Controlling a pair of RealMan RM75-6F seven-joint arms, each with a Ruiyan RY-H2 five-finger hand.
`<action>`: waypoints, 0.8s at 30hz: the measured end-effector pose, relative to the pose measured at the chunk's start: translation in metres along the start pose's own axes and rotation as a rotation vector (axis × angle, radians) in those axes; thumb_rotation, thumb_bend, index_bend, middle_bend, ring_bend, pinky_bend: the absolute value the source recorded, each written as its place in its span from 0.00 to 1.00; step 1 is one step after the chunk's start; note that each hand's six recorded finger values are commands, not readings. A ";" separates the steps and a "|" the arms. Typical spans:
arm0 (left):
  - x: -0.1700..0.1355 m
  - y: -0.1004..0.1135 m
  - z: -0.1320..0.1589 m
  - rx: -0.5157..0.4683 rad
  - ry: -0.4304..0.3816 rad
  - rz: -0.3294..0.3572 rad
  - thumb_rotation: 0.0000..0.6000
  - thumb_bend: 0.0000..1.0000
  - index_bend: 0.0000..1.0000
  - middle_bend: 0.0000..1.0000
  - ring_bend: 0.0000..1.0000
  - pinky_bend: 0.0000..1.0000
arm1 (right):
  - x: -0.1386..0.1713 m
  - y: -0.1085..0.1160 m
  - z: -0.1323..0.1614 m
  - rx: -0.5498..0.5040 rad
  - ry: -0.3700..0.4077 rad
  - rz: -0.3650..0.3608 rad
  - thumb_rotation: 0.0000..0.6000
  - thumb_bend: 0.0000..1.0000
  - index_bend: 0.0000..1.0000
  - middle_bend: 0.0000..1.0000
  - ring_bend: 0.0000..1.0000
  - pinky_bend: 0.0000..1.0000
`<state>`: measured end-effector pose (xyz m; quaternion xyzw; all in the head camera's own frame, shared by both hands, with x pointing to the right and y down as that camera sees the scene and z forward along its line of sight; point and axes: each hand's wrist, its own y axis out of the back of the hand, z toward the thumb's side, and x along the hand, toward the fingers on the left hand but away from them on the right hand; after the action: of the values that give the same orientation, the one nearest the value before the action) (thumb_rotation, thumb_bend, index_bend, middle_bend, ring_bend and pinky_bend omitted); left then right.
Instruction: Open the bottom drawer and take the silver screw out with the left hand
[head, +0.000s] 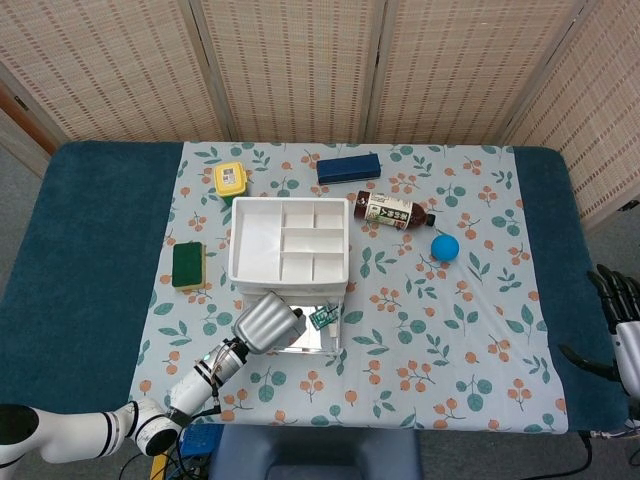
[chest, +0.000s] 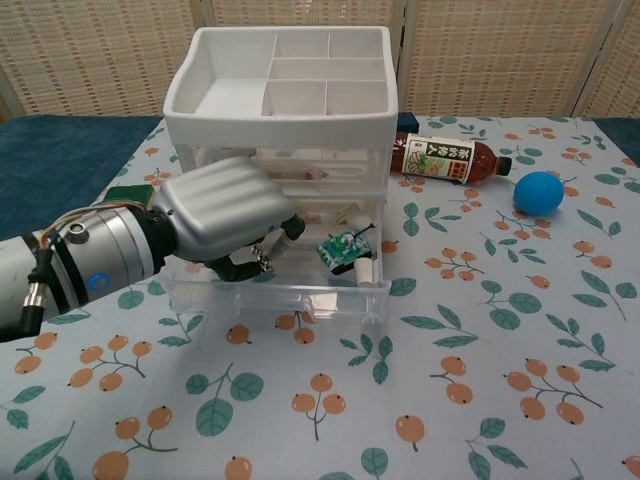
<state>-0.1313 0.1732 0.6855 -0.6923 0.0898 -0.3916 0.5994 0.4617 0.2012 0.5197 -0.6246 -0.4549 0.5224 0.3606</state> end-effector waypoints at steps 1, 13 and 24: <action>0.000 0.000 0.000 -0.002 0.000 0.002 1.00 0.31 0.59 0.99 0.99 1.00 | 0.000 0.000 0.000 0.000 0.000 0.000 1.00 0.13 0.00 0.00 0.00 0.00; -0.002 0.004 -0.001 -0.025 0.007 0.021 1.00 0.31 0.61 0.99 0.99 1.00 | 0.000 0.000 0.000 -0.002 0.000 -0.002 1.00 0.13 0.00 0.00 0.00 0.00; -0.013 0.018 -0.009 -0.059 0.025 0.063 1.00 0.31 0.62 0.99 0.99 1.00 | -0.001 -0.001 0.001 -0.004 0.007 -0.002 1.00 0.13 0.00 0.00 0.00 0.00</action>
<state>-0.1400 0.1693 0.6629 -0.7016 0.1304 -0.3782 0.5897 0.4601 0.2004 0.5203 -0.6268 -0.4554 0.5190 0.3611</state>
